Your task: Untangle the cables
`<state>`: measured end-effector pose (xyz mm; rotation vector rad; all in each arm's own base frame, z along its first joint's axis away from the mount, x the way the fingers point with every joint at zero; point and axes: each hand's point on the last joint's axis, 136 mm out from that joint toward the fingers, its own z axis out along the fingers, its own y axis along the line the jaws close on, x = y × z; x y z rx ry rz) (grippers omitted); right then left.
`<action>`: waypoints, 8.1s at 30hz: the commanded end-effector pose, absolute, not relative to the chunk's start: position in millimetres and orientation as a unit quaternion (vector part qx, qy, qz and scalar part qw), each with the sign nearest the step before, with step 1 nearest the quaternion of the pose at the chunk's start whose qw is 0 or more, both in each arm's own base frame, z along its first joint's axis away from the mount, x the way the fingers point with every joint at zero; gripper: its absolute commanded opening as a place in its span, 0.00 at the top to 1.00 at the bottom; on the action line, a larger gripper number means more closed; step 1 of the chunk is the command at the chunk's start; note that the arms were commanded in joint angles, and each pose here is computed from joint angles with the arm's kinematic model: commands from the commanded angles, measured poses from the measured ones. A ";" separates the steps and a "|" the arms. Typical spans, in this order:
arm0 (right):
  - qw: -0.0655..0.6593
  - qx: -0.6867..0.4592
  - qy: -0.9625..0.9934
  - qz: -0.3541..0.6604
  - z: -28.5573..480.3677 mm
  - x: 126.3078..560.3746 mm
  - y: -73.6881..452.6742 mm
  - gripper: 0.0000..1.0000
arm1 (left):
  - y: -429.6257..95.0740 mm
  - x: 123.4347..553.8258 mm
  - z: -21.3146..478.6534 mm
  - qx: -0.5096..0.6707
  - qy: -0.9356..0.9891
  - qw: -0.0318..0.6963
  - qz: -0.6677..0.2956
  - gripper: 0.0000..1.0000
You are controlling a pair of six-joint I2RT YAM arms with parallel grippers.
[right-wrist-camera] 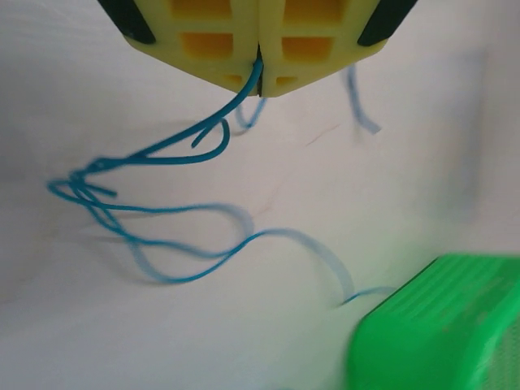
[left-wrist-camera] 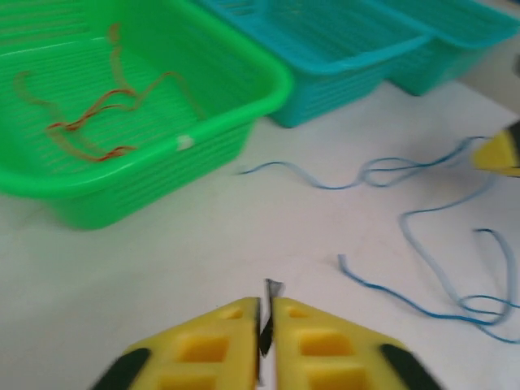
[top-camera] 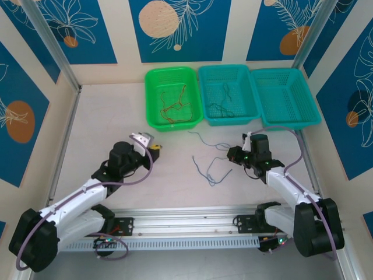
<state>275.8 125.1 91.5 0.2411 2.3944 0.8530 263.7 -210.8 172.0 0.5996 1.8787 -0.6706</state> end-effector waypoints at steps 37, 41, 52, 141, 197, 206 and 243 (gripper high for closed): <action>0.422 -0.337 0.757 0.369 279.0 211.4 253.3 1.00 | -340.7 173.9 156.9 0.502 0.603 0.383 -0.487 0.18; 0.445 -0.297 0.766 0.356 281.5 223.3 239.0 1.00 | -334.0 169.4 141.0 0.502 0.626 0.366 -0.472 0.22; 0.456 -0.205 0.793 0.347 275.8 246.7 208.6 1.00 | -334.2 168.4 135.3 0.499 0.626 0.367 -0.473 0.26; 0.406 0.098 0.812 0.408 195.0 279.4 95.8 0.77 | -193.7 261.9 148.5 0.179 0.790 0.477 -0.342 1.00; 0.379 0.306 0.848 0.210 48.4 351.0 90.9 1.00 | -115.3 261.6 250.9 0.045 0.775 0.591 -0.221 1.00; 0.394 0.427 0.796 0.170 59.7 319.4 7.6 1.00 | -106.5 263.3 243.3 0.025 0.779 0.590 -0.208 1.00; 0.231 -0.219 0.757 0.571 203.5 225.9 381.2 0.24 | -199.4 243.9 254.1 0.201 0.720 0.534 -0.395 1.00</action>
